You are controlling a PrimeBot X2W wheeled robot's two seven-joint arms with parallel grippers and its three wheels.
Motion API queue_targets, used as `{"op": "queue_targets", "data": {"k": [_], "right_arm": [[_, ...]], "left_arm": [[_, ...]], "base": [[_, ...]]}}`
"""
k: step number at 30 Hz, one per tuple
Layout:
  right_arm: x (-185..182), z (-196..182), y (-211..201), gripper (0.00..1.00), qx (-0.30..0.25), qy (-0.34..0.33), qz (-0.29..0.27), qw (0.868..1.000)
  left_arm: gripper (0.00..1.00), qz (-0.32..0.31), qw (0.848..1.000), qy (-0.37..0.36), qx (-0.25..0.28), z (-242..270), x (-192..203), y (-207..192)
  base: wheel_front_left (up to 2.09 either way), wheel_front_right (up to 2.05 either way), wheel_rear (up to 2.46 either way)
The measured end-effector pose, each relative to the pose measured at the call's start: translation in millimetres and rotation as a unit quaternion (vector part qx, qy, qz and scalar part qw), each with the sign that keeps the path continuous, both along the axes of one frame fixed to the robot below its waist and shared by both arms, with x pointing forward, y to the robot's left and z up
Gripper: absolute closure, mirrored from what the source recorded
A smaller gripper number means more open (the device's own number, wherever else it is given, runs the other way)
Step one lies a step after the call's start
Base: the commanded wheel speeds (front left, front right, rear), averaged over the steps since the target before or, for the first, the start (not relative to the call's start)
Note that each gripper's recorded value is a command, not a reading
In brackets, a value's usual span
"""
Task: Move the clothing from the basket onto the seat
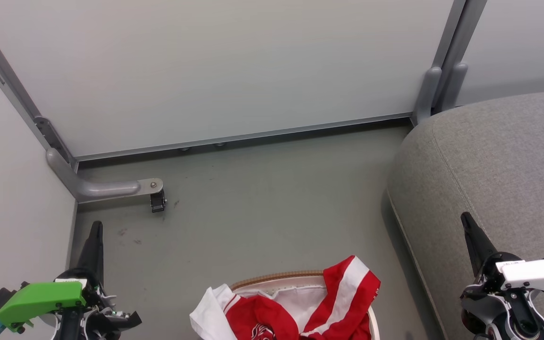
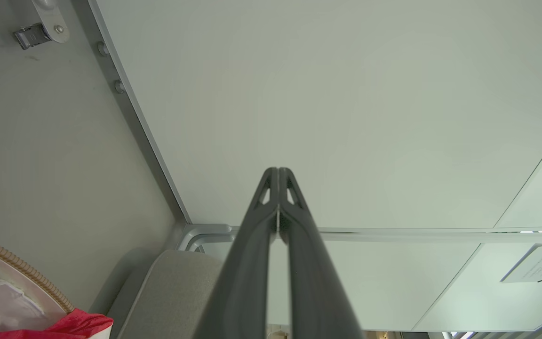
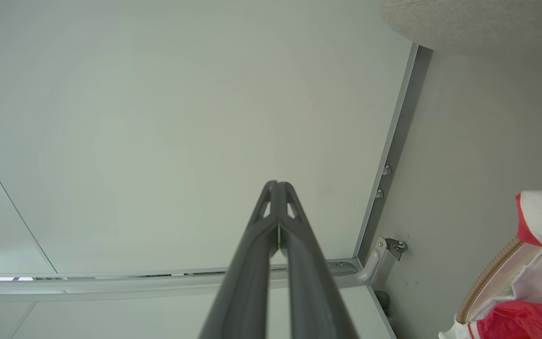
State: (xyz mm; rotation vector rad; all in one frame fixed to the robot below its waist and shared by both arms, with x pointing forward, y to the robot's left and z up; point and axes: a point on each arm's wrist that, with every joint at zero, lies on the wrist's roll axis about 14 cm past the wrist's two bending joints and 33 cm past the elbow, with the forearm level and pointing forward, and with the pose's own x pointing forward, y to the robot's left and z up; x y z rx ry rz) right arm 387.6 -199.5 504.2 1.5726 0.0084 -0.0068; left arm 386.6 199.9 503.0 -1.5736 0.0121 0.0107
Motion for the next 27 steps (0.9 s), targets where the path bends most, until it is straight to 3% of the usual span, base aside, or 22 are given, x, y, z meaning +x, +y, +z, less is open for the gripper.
{"op": "queue_targets", "data": {"k": [27], "right_arm": [[0.0, 0.0, -0.1, 1.00, 0.000, 0.000, 0.000, 1.000]], "left_arm": [[1.00, 0.000, 1.000, 0.000, 0.000, 0.0, 0.0, 0.1]], "base": [[0.00, 0.00, 0.00]]}}
